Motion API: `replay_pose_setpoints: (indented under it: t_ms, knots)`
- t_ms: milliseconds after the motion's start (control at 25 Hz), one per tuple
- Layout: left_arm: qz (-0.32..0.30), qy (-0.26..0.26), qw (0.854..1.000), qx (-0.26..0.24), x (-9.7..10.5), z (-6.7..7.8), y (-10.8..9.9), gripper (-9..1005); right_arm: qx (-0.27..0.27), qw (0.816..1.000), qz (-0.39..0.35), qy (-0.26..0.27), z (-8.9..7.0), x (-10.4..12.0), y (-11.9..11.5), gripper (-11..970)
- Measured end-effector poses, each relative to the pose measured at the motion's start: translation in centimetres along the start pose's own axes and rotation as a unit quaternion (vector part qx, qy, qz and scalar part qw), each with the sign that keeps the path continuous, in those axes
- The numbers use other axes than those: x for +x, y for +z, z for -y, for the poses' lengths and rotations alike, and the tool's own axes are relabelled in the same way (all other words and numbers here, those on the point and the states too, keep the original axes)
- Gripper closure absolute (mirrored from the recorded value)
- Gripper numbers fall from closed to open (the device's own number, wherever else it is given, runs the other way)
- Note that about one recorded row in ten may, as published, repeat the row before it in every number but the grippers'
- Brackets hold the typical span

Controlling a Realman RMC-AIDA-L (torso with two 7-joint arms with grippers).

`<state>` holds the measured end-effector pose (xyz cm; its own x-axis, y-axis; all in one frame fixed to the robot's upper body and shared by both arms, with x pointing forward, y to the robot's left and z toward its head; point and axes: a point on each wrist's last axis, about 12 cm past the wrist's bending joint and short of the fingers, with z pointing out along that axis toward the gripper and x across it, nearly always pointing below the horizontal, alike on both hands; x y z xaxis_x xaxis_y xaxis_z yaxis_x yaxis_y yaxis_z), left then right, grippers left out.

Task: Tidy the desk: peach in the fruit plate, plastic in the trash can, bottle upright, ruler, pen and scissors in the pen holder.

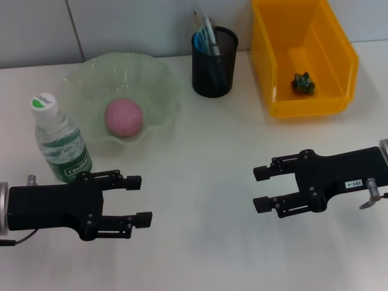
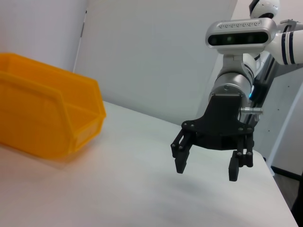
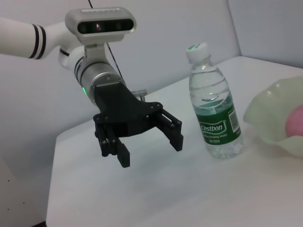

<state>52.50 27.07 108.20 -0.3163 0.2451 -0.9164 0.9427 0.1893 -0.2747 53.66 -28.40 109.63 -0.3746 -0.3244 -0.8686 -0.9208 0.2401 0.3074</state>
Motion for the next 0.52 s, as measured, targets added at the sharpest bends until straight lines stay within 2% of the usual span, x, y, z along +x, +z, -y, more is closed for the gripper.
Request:
replay_pose_setpoints:
  t_ms: [520]
  knots:
    - [-0.002,0.0,1.0,0.004,-0.04,0.03,0.12,189,-0.003,1.0,0.003,-0.001,-0.08,-0.04,-0.06,234]
